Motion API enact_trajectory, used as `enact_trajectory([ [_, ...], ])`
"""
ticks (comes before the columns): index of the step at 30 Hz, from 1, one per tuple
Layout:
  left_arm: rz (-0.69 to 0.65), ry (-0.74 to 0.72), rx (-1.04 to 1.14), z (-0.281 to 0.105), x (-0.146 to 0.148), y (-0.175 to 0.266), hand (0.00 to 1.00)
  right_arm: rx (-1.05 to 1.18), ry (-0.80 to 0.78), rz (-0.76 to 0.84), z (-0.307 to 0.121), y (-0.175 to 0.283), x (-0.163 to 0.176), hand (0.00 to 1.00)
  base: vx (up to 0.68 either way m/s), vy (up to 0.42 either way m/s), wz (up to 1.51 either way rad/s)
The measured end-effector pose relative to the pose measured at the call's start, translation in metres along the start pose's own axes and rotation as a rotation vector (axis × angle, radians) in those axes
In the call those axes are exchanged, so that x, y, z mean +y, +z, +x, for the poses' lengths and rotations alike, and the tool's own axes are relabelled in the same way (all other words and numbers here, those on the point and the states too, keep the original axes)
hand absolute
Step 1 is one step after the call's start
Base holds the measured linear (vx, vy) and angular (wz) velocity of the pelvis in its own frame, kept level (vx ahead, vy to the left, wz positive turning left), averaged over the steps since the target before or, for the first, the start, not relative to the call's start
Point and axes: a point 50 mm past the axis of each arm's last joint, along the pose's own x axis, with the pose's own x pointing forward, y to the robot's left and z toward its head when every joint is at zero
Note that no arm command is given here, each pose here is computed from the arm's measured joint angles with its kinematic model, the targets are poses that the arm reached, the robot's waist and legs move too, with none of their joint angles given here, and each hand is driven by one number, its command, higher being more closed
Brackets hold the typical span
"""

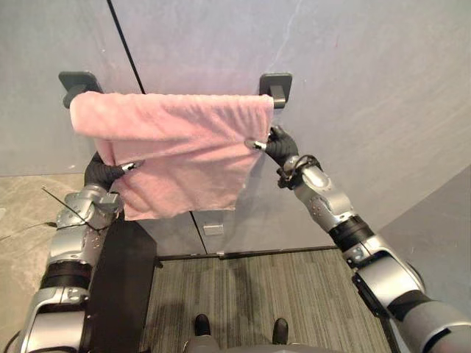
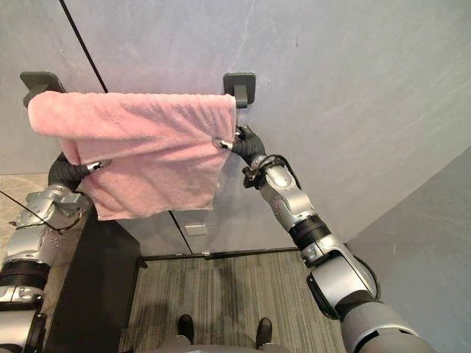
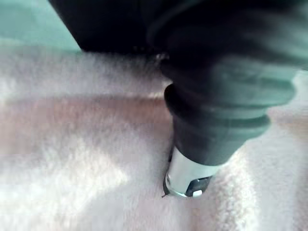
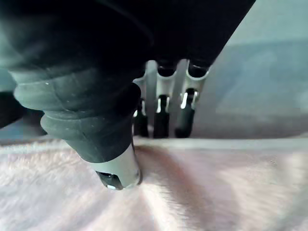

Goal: Organize washtable

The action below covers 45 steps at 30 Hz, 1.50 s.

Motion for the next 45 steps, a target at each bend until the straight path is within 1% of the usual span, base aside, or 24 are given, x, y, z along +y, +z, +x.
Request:
enact_trajectory([
  [4, 0.016, -0.008, 0.035, -0.007, 0.005, -0.008, 0.0, 0.016, -0.026, -0.024, -0.006, 0.001, -0.014, 0.0, 0.0, 0.0, -0.02],
  [9, 0.026, 0.011, 0.075, -0.014, 0.012, -0.017, 0.0, 0.021, -0.008, -0.029, -0.008, 0.0, -0.017, 0.0, 0.0, 0.0, 0.0],
  [14, 0.053, 0.027, 0.091, -0.019, 0.021, -0.016, 0.0, 0.047, -0.034, -0.025, -0.017, -0.009, -0.027, 0.0, 0.0, 0.0, 0.0],
  [17, 0.045, 0.068, 0.081, -0.022, 0.03, -0.014, 0.0, 0.026, -0.106, 0.026, -0.027, -0.01, -0.044, 0.0, 0.0, 0.0, 0.0],
  [19, 0.019, 0.179, 0.043, -0.027, 0.05, -0.006, 0.0, -0.065, -0.172, 0.08, -0.042, 0.003, -0.058, 0.0, 0.0, 0.0, 0.0],
  [20, 0.0, 0.304, -0.006, -0.034, 0.069, 0.004, 0.0, -0.141, -0.23, 0.102, -0.053, 0.015, -0.069, 0.0, 0.0, 0.0, 0.0],
  [21, -0.051, 0.462, -0.077, -0.043, 0.088, 0.015, 0.0, -0.226, -0.307, 0.121, -0.064, 0.029, -0.082, 0.0, 0.0, 0.0, 0.0],
  [22, -0.094, 0.555, -0.121, -0.048, 0.097, 0.02, 0.0, -0.266, -0.357, 0.116, -0.07, 0.037, -0.089, 0.0, 0.0, 0.0, 0.0],
  [23, -0.18, 0.714, -0.21, -0.061, 0.11, 0.028, 0.0, -0.345, -0.455, 0.112, -0.082, 0.052, -0.101, 0.0, 0.0, 0.0, 0.0],
  [24, -0.246, 0.842, -0.303, -0.077, 0.116, 0.034, 0.0, -0.44, -0.539, 0.101, -0.096, 0.068, -0.111, 0.0, 0.0, 0.0, 0.0],
  [25, -0.275, 0.93, -0.368, -0.089, 0.117, 0.038, 0.0, -0.516, -0.603, 0.082, -0.105, 0.081, -0.115, 0.0, 0.0, 0.0, 0.04],
  [26, -0.282, 0.971, -0.403, -0.096, 0.117, 0.04, 0.0, -0.565, -0.634, 0.073, -0.112, 0.09, -0.117, 0.0, 0.0, 0.0, 0.13],
  [27, -0.261, 1.02, -0.482, -0.11, 0.113, 0.052, 0.0, -0.686, -0.693, 0.045, -0.127, 0.109, -0.118, 0.0, 0.0, -0.003, 0.15],
  [28, -0.24, 1.017, -0.513, -0.113, 0.109, 0.058, 0.0, -0.724, -0.702, 0.032, -0.13, 0.115, -0.117, 0.0, 0.0, -0.007, 0.21],
  [29, -0.206, 0.986, -0.569, -0.114, 0.102, 0.069, 0.0, -0.781, -0.706, 0.019, -0.135, 0.124, -0.113, 0.0, 0.0, -0.01, 0.18],
  [33, -0.11, 0.709, -0.732, -0.105, 0.061, 0.109, 0.0, -0.884, -0.583, -0.026, -0.134, 0.143, -0.084, 0.0, -0.02, -0.003, 0.13],
  [35, -0.031, 0.45, -0.793, -0.104, 0.022, 0.125, 0.0, -0.888, -0.395, -0.072, -0.122, 0.146, -0.053, 0.0, -0.03, 0.001, 0.02],
  [37, -0.005, 0.227, -0.787, -0.102, -0.012, 0.125, 0.0, -0.849, -0.18, -0.096, -0.108, 0.14, -0.019, 0.0, 0.0, 0.0, 0.0],
  [40, -0.06, -0.044, -0.711, -0.101, -0.049, 0.11, 0.0, -0.726, 0.098, -0.09, -0.092, 0.115, 0.02, 0.0, 0.0, -0.005, 0.05],
  [41, -0.121, -0.192, -0.635, -0.101, -0.07, 0.097, 0.0, -0.605, 0.243, -0.075, -0.086, 0.092, 0.038, 0.0, 0.01, -0.006, 0.04],
  [42, -0.166, -0.291, -0.564, -0.104, -0.085, 0.083, 0.0, -0.501, 0.346, -0.072, -0.083, 0.073, 0.051, 0.0, 0.02, -0.004, 0.06],
  [43, -0.191, -0.339, -0.517, -0.105, -0.092, 0.075, 0.0, -0.443, 0.399, -0.072, -0.083, 0.062, 0.057, 0.0, 0.03, -0.004, 0.1],
  [44, -0.246, -0.425, -0.419, -0.109, -0.102, 0.057, 0.0, -0.324, 0.5, -0.06, -0.084, 0.041, 0.067, 0.0, 0.03, -0.003, 0.1],
  [45, -0.281, -0.464, -0.361, -0.112, -0.106, 0.046, 0.0, -0.248, 0.544, -0.05, -0.085, 0.027, 0.069, 0.0, 0.04, -0.003, 0.12],
])
